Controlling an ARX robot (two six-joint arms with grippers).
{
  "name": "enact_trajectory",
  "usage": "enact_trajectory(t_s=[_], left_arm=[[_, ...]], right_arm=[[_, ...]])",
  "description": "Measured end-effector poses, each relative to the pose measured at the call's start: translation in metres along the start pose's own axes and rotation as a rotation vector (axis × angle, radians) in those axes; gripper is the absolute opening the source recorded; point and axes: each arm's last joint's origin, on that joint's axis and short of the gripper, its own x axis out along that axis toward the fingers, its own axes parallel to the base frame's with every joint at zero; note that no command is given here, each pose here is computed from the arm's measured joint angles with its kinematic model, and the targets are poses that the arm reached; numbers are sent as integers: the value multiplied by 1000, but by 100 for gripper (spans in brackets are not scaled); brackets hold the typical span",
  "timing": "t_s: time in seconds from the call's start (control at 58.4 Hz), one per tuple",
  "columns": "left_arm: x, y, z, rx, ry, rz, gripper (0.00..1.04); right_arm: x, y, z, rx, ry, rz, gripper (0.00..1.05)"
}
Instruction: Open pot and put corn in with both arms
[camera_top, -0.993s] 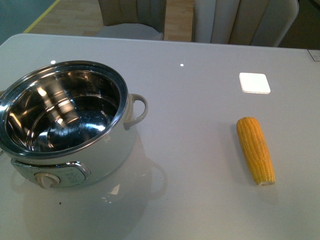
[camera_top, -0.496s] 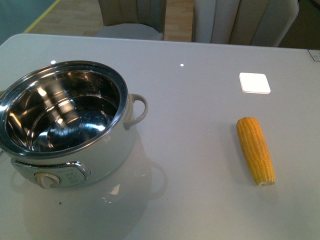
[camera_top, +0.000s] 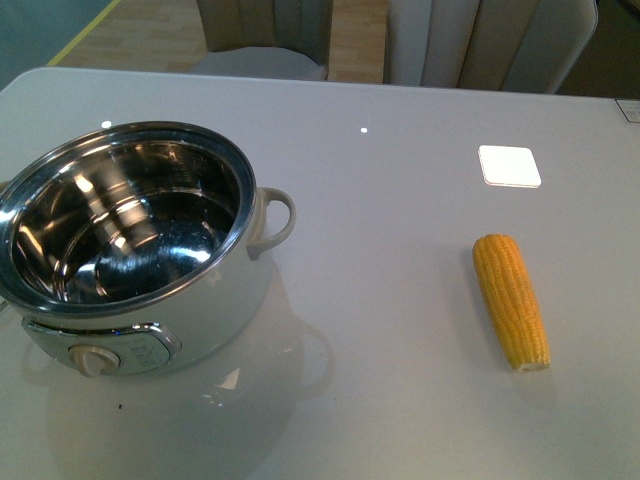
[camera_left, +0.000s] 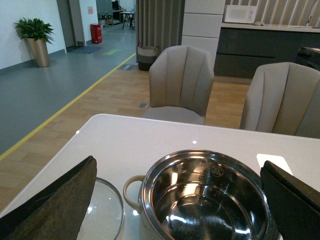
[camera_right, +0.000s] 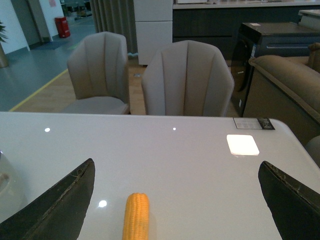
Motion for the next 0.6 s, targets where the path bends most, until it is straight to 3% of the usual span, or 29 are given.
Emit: enact_trajectory(t_s=[0.051,0.137,0.171,0.24,0.394,0.599], left_arm=[[0,0,0,0,0,0,98],[0,0,0,0,0,-2,98],[0,0,0,0,0,-1,98],[0,0,0,0,0,-1,98],[0,0,0,0,0,0,98],[0,0,0,0,0,0,98]], right_arm=[[1,0,-1,16,100,36,96],[4,1,0,113,576,69,96],[5,2,-3,134,703,63,96],[7,3,-12,156,851,51,96],[23,7,-20,184,926,68,96],[77,25,-38,119,928,74,96]])
